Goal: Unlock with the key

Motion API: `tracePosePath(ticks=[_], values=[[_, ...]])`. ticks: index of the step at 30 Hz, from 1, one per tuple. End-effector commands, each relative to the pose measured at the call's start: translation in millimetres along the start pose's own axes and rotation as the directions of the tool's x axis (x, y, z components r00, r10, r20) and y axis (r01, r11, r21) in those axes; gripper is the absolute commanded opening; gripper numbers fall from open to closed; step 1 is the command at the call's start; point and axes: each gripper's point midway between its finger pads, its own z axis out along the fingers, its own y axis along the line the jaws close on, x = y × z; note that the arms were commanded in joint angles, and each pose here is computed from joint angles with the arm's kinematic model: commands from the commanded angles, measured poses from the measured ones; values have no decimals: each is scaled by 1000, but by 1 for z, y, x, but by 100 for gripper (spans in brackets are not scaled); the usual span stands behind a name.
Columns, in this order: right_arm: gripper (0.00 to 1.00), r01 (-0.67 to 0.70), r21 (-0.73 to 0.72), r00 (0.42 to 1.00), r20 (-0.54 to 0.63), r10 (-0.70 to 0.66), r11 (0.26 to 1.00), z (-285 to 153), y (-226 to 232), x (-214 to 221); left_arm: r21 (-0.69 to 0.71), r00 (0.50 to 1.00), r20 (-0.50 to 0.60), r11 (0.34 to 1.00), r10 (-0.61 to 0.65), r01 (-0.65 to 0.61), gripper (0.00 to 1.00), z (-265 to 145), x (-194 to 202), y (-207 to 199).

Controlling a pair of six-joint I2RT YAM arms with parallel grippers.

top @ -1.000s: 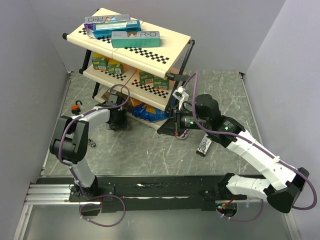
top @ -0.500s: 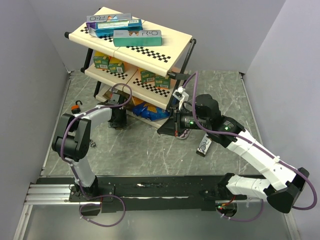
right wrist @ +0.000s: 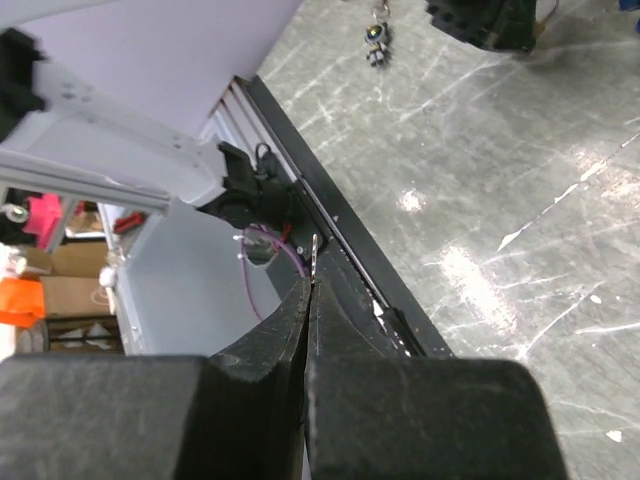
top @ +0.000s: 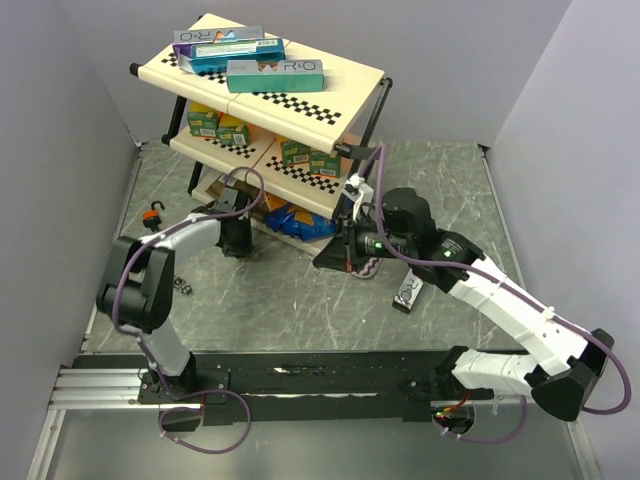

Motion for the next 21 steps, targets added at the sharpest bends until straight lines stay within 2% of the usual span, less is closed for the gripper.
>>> tracePosePath(ticks=[1, 4, 5, 9, 12, 15, 16, 21], values=[[0, 64, 4, 998, 17, -64, 998, 9, 11, -10, 229, 991, 90, 970, -100, 77, 1, -68, -23, -43], [0, 92, 30, 996, 2, -92, 995, 23, 15, -6, 331, 974, 115, 932, -197, 149, 1, -107, -32, -57], [0, 110, 20, 994, -7, -110, 994, 28, 25, -3, 396, 967, 125, 905, -220, 155, 1, -128, -35, -65], [0, 98, 104, 995, 3, -99, 990, 53, 18, -3, 536, 935, 106, 811, -339, 234, 1, -179, -43, -83], [0, 83, 128, 996, 20, -87, 988, 65, 17, -8, 617, 905, 40, 722, -424, 311, 1, -211, -38, -92], [0, 92, 132, 991, 88, -104, 987, 68, 22, -23, 709, 850, -68, 574, -523, 410, 1, -242, -33, -103], [0, 98, 145, 987, 110, -115, 985, 68, 21, -28, 727, 840, -82, 545, -536, 418, 1, -249, -32, -104], [0, 100, 189, 987, 106, -122, 977, 80, 12, -29, 722, 802, -101, 512, -588, 466, 1, -265, -22, -94]])
